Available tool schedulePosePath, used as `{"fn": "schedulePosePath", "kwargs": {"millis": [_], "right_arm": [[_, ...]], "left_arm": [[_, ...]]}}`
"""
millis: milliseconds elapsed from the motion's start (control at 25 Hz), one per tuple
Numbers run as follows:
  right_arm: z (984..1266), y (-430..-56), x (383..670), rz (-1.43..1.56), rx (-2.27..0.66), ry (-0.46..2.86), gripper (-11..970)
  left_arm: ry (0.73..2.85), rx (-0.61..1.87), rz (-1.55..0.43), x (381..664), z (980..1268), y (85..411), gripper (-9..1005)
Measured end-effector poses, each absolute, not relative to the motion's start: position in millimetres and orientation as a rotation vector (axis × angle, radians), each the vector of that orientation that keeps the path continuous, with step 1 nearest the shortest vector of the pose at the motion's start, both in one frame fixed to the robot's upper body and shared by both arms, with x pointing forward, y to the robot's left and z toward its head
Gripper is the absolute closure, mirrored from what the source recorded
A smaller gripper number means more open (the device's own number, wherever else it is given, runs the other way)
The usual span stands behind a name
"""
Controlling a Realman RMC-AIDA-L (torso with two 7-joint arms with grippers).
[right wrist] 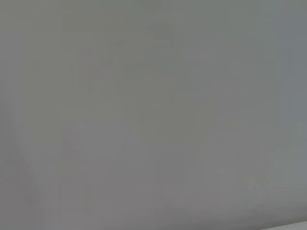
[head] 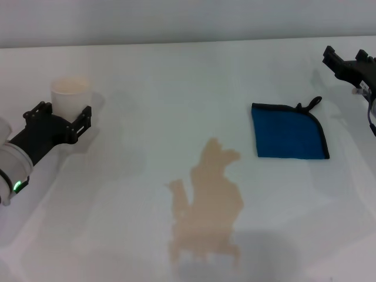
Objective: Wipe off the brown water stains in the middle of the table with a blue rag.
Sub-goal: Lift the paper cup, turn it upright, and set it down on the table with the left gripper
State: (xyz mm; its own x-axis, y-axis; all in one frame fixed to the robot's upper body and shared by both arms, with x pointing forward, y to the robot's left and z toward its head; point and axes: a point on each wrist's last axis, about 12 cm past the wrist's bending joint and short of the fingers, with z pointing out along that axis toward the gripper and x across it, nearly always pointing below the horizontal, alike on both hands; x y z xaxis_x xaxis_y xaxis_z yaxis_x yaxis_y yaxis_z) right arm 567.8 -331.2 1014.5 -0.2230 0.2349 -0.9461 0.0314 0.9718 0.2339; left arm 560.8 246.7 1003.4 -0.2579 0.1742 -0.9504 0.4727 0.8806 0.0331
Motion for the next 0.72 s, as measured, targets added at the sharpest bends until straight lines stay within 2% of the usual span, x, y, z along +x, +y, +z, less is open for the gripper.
{"fn": "schedulePosePath", "kwargs": {"millis": [720], "right_arm": [[1011.3,-332.4,563.8,0.188,0.206,1.800,102]], "left_arm": [[1.864,0.553,-0.289,552.3,994.7,244.1,316]]}}
